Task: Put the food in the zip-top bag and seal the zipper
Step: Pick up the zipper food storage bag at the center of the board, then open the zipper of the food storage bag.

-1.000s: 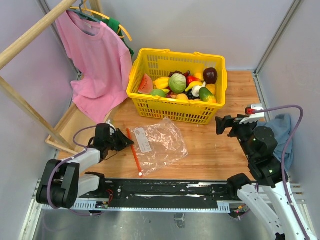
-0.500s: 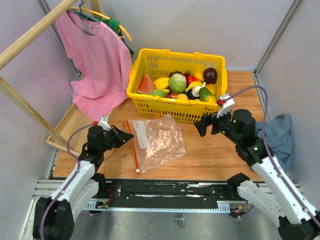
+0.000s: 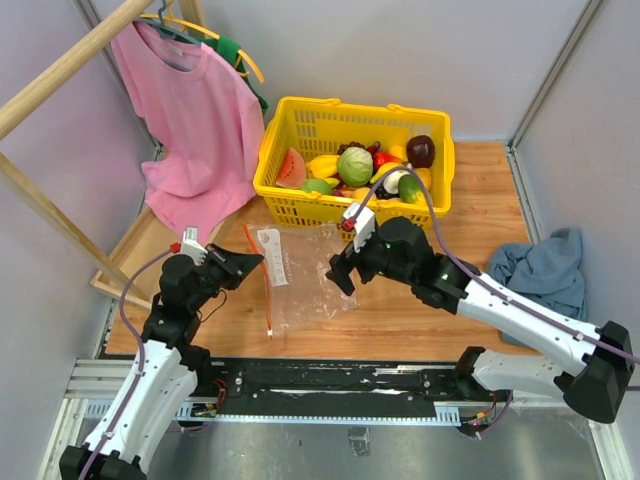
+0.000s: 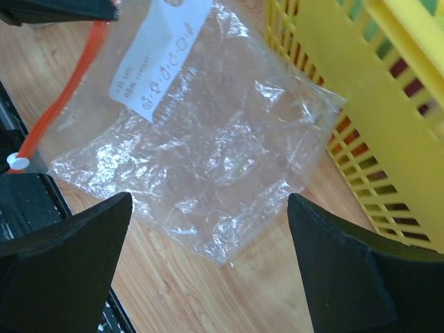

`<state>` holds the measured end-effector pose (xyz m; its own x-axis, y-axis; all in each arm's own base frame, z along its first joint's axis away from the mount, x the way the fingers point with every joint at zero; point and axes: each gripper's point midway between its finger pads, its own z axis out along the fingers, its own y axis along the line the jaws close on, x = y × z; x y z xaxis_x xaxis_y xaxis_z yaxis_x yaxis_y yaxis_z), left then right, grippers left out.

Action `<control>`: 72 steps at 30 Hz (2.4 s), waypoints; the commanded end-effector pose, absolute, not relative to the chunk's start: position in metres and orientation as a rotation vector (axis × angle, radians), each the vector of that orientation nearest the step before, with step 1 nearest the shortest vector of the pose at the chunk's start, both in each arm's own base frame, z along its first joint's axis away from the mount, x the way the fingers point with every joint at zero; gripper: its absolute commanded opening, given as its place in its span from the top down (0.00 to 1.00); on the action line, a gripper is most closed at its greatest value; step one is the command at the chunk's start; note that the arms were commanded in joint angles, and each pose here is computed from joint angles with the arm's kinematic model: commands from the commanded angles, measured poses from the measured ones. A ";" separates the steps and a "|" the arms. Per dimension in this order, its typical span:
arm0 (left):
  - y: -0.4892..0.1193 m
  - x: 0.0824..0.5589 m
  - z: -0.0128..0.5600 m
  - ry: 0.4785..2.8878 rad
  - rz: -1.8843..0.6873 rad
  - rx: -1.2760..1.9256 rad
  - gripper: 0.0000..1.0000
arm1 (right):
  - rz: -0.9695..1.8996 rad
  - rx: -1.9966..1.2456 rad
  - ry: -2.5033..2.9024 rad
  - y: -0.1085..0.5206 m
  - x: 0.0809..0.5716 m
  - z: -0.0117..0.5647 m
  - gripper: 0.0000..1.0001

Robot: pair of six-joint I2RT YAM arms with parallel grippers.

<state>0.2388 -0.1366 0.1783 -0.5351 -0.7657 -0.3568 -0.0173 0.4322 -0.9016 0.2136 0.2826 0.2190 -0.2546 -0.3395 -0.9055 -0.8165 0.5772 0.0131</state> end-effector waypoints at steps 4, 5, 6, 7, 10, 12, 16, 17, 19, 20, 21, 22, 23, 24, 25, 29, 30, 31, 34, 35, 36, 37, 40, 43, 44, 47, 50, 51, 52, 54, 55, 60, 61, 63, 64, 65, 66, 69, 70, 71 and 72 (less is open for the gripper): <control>-0.143 0.239 0.204 1.782 -1.248 -0.792 1.00 | 0.745 -0.961 1.759 0.342 0.201 0.234 0.06; -0.145 0.239 0.208 1.771 -1.251 -0.795 1.00 | 0.768 -0.967 1.754 0.348 0.198 0.235 0.07; -0.145 0.239 0.211 1.763 -1.250 -0.800 1.00 | 0.793 -0.974 1.752 0.354 0.194 0.236 0.07; -0.148 0.238 0.213 1.760 -1.253 -0.800 1.00 | 0.811 -0.985 1.748 0.360 0.191 0.236 0.08; -0.150 0.238 0.222 1.736 -1.254 -0.805 1.00 | 0.839 -1.027 1.729 0.374 0.180 0.238 0.09; -0.154 0.236 0.227 1.734 -1.258 -0.797 1.00 | 0.853 -1.044 1.719 0.380 0.174 0.241 0.10; -0.161 0.235 0.234 1.732 -1.263 -0.776 1.00 | 0.890 -1.085 1.696 0.389 0.164 0.244 0.11; -0.163 0.235 0.234 1.735 -1.265 -0.772 1.00 | 0.892 -1.091 1.693 0.390 0.163 0.243 0.12; -0.168 0.236 0.234 1.743 -1.271 -0.762 1.00 | 0.896 -1.103 1.689 0.393 0.160 0.242 0.12; -0.171 0.236 0.234 1.747 -1.274 -0.758 1.00 | 0.894 -1.108 1.691 0.395 0.159 0.242 0.12; -0.173 0.237 0.232 1.755 -1.274 -0.754 1.00 | 0.885 -1.111 1.700 0.395 0.161 0.239 0.13; -0.176 0.237 0.232 1.760 -1.278 -0.749 1.00 | 0.863 -1.109 1.717 0.395 0.163 0.236 0.15; -0.178 0.237 0.233 1.763 -1.280 -0.743 1.00 | 0.829 -1.112 1.743 0.392 0.166 0.231 0.16; -0.180 0.238 0.234 1.767 -1.278 -0.736 1.00 | 0.803 -1.113 1.758 0.391 0.169 0.227 0.18; -0.180 0.238 0.234 1.770 -1.272 -0.732 1.00 | 0.779 -1.117 1.771 0.389 0.171 0.224 0.20; -0.180 0.239 0.238 1.766 -1.258 -0.724 1.00 | 0.714 -1.119 1.811 0.382 0.177 0.213 0.30; -0.180 0.240 0.238 1.766 -1.255 -0.723 1.00 | 0.689 -1.114 1.823 0.379 0.179 0.209 0.31; -0.180 0.240 0.238 1.765 -1.249 -0.723 1.00 | 0.666 -1.114 1.834 0.376 0.180 0.206 0.33; -0.179 0.240 0.237 1.768 -1.242 -0.724 1.00 | 0.614 -1.119 1.862 0.369 0.184 0.198 0.40; -0.179 0.240 0.238 1.767 -1.242 -0.723 1.00 | 0.602 -1.124 1.870 0.368 0.184 0.195 0.41; -0.179 0.240 0.238 1.767 -1.242 -0.722 1.00 | 0.587 -1.126 1.879 0.366 0.185 0.192 0.43; -0.179 0.240 0.237 1.769 -1.241 -0.722 1.00 | 0.573 -1.126 1.888 0.364 0.186 0.190 0.43; -0.179 0.241 0.237 1.770 -1.235 -0.723 1.00 | 0.550 -1.134 1.901 0.361 0.186 0.186 0.45; -0.180 0.241 0.237 1.772 -1.242 -0.721 1.00 | 0.561 -1.154 1.906 0.363 0.184 0.182 0.45; -0.180 0.241 0.236 1.774 -1.242 -0.722 1.00 | 0.569 -1.164 1.907 0.365 0.183 0.181 0.45; -0.181 0.241 0.235 1.770 -1.249 -0.724 1.00 | 0.605 -1.195 1.909 0.371 0.178 0.180 0.45; -0.182 0.240 0.233 1.777 -1.252 -0.724 1.00 | 0.619 -1.193 1.918 0.375 0.178 0.180 0.48; -0.183 0.240 0.233 1.777 -1.255 -0.725 1.00 | 0.623 -1.187 1.920 0.376 0.178 0.180 0.48; -0.183 0.239 0.233 1.778 -1.258 -0.725 1.00 | 0.629 -1.180 1.919 0.378 0.178 0.181 0.48; -0.183 0.239 0.233 1.775 -1.259 -0.726 1.00 | 0.643 -1.165 1.916 0.382 0.180 0.182 0.49; -0.183 0.239 0.232 1.776 -1.259 -0.728 1.00 | 0.650 -1.158 1.913 0.384 0.180 0.182 0.49; -0.182 0.238 0.227 1.780 -1.252 -0.739 1.00 | 0.703 -1.138 1.890 0.394 0.179 0.186 0.49; -0.183 0.238 0.225 1.785 -1.250 -0.740 1.00 | 0.716 -1.135 1.884 0.396 0.179 0.188 0.48; -0.183 0.238 0.222 1.788 -1.253 -0.745 1.00 | 0.724 -1.119 1.879 0.398 0.180 0.190 0.45; -0.184 0.238 0.220 1.791 -1.254 -0.747 1.00 | 0.721 -1.103 1.881 0.399 0.182 0.190 0.44; -0.185 0.238 0.219 1.791 -1.260 -0.748 1.00 | 0.715 -1.087 1.883 0.398 0.184 0.190 0.43; -0.186 0.238 0.219 1.792 -1.266 -0.746 1.00 | 0.708 -1.070 1.885 0.398 0.186 0.191 0.43; -0.188 0.237 0.218 1.798 -1.270 -0.737 1.00 | 0.693 -1.021 1.897 0.397 0.192 0.188 0.41; -0.189 0.236 0.217 1.799 -1.271 -0.739 1.00 | 0.692 -1.007 1.900 0.397 0.194 0.188 0.41; -0.189 0.236 0.217 1.797 -1.274 -0.741 1.00 | 0.690 -0.995 1.906 0.397 0.196 0.186 0.41; -0.189 0.236 0.218 1.796 -1.278 -0.740 1.00 | 0.684 -0.980 1.908 0.397 0.198 0.186 0.42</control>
<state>0.2350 -0.1864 0.2096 -0.5243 -0.8048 -0.2783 -0.0414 0.3505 -0.9356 0.1877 0.3886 0.1776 -0.3026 -0.4322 -0.8495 -0.8700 0.4892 0.0610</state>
